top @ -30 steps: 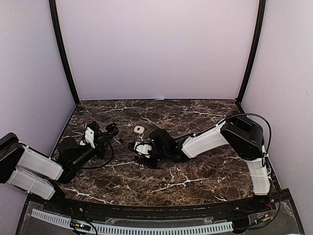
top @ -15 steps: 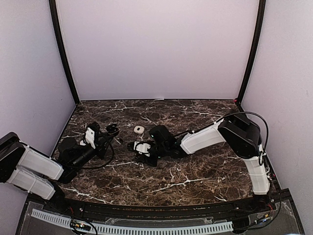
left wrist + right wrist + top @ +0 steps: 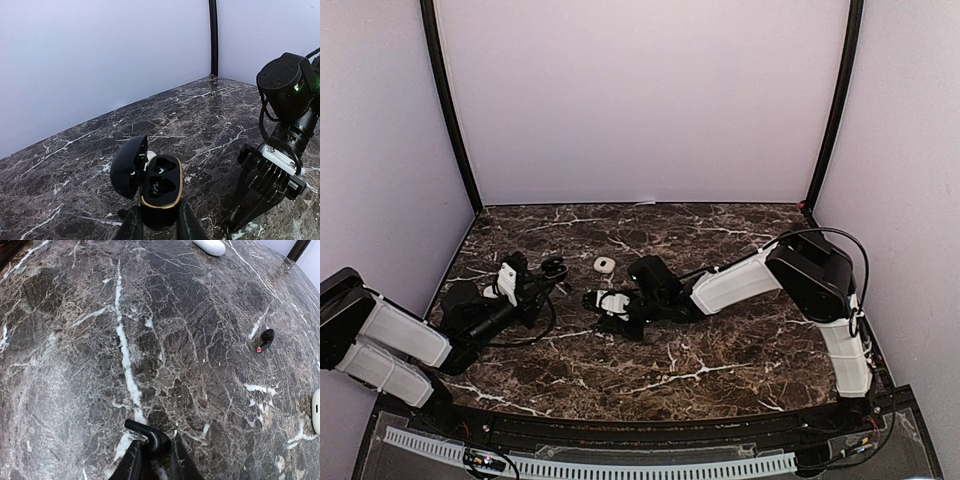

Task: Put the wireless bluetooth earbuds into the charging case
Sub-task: Adjust the right earbud at the center of the board.

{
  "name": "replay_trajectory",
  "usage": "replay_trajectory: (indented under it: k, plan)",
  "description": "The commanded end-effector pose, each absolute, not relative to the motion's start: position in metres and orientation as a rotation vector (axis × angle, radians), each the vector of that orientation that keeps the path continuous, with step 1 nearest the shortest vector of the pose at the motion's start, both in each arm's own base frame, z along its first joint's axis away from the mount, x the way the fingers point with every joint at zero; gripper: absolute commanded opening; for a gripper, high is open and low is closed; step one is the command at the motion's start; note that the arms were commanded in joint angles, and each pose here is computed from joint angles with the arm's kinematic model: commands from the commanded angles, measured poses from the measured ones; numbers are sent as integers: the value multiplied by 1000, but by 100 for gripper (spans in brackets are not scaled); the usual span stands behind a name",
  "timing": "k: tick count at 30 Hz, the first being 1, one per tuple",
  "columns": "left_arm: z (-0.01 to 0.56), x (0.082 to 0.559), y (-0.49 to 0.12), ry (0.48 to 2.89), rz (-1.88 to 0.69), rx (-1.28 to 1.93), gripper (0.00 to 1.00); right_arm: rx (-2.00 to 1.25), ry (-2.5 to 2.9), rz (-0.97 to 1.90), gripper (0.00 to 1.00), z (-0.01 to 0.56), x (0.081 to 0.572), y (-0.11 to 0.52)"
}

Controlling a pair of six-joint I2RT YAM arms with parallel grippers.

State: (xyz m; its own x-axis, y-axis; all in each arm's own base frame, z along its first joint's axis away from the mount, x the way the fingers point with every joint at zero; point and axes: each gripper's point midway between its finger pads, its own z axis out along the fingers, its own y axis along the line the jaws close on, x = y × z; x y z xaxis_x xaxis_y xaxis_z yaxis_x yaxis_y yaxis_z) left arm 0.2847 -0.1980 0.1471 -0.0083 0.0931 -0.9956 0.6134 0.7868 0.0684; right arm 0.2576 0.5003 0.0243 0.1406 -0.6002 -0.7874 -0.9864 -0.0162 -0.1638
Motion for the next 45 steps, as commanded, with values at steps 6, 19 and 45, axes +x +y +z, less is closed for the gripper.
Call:
replay_trajectory:
  k: [6,19,45]
  plan:
    - [159,281,-202,1481,-466,617,10,-1649,1556,657,13,40,258,485]
    - [155,269,-225,1441,-569,751,10,-1576,1585,614,10,61,244,447]
    - [152,262,-238,1421,-644,813,10,-1498,1603,559,33,63,240,454]
